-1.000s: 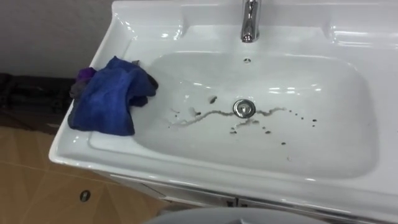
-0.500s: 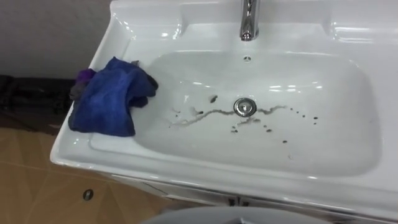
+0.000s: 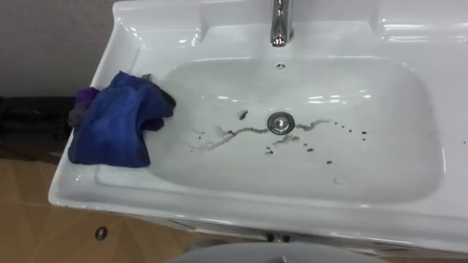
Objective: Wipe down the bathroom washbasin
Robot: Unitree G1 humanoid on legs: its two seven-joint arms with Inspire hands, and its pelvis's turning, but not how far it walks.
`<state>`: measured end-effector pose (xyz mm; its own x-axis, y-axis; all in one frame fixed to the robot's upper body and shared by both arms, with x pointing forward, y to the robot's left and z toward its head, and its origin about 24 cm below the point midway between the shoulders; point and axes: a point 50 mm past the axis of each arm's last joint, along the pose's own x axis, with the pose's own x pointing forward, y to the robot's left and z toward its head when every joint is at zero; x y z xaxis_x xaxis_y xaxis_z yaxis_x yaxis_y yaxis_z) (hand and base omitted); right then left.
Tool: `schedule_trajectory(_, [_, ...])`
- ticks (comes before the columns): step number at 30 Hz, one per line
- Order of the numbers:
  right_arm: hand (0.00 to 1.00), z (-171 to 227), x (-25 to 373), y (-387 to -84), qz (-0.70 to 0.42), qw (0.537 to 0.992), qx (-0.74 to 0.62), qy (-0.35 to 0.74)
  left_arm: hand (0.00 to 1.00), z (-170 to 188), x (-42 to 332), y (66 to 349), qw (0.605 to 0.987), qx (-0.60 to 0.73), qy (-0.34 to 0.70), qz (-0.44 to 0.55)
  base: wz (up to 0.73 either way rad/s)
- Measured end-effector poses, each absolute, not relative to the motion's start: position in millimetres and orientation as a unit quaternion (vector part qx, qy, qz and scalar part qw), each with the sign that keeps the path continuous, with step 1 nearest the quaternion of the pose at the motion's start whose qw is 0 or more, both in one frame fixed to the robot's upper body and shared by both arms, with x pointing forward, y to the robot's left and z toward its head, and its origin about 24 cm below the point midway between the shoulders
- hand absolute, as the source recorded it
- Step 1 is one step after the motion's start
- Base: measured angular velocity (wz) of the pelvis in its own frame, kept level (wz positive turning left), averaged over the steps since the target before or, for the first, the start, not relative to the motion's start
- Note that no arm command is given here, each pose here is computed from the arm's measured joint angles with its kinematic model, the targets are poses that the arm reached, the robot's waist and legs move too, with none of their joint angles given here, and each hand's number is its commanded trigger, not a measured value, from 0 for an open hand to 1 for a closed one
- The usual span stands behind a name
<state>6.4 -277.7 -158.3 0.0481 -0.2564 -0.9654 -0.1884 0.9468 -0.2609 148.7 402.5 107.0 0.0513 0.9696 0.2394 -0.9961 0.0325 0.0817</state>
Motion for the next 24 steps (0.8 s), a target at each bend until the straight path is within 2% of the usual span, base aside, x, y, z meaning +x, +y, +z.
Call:
schedule_trajectory(4, [0.0, -159, 4, -277, -0.024, 0.704, -0.155, 0.693, 0.0, 118, 157, 393, 0.727, 0.165, -0.087, 0.66, -0.04])
schedule_trajectory(10, [0.0, -160, 2, -275, -0.015, 0.695, -0.147, 0.704, 0.0, 125, 171, 367, 0.764, 0.188, -0.119, 0.606, -0.05])
schedule_trajectory(24, [0.0, -162, 8, -269, 0.024, 0.693, -0.124, 0.71, 0.0, 79, 202, 299, 0.878, 0.23, -0.052, 0.418, -0.04])
